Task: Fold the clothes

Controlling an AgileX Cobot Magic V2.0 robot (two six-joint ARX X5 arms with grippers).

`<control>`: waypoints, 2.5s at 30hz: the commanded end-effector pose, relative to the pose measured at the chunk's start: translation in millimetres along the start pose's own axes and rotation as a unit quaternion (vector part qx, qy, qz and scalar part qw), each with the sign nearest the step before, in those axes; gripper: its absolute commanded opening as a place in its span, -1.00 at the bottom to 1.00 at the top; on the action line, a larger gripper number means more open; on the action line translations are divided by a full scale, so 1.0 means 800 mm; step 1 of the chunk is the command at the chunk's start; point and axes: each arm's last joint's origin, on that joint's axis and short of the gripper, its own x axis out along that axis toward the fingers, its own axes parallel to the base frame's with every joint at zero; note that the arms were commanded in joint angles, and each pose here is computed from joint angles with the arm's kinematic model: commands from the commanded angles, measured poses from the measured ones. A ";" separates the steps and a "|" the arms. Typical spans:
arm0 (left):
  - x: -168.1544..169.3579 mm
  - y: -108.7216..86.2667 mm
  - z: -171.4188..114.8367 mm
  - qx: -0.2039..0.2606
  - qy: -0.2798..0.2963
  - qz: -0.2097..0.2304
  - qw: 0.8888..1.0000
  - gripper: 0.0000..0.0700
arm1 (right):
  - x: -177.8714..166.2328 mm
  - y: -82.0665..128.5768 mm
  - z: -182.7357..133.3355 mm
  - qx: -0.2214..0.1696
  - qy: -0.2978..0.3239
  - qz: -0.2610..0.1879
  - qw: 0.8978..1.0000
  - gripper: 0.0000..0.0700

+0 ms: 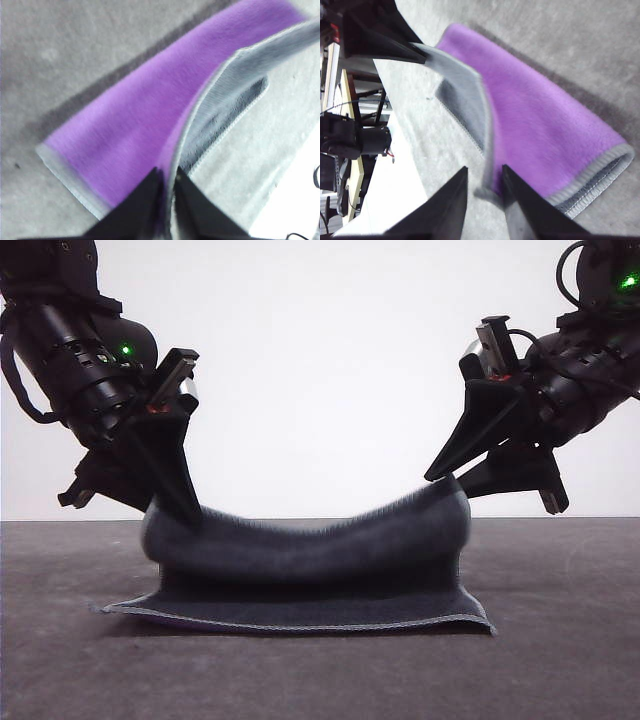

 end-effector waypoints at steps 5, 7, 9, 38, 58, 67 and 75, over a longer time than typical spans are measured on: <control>0.000 -0.002 0.001 0.005 0.007 -0.006 1.000 -0.31 | -0.001 0.005 0.005 -0.019 -0.001 0.015 1.000 -0.35; 0.000 -0.002 0.000 0.003 0.008 -0.006 1.000 -0.27 | -0.001 0.005 0.005 -0.019 -0.001 0.015 1.000 -0.22; 0.000 -0.002 0.000 0.002 0.010 -0.007 1.000 -0.12 | -0.001 0.005 0.005 -0.019 -0.001 0.015 1.000 -0.13; -0.145 0.004 -0.047 -0.071 -0.129 0.163 0.976 -0.07 | -0.136 0.124 -0.060 -0.047 -0.110 -0.294 0.948 0.04; -0.168 0.029 -0.062 -0.114 -0.152 0.170 0.967 -0.07 | -0.051 0.018 -0.110 0.090 -0.128 -0.179 0.971 0.04; -0.168 0.029 -0.061 -0.115 -0.154 0.166 0.967 -0.07 | 0.005 -0.020 -0.089 0.120 -0.085 -0.130 0.981 0.04; -0.169 0.029 -0.060 -0.109 -0.163 0.151 0.969 -0.07 | 0.040 -0.035 -0.076 0.125 -0.077 -0.083 0.986 0.04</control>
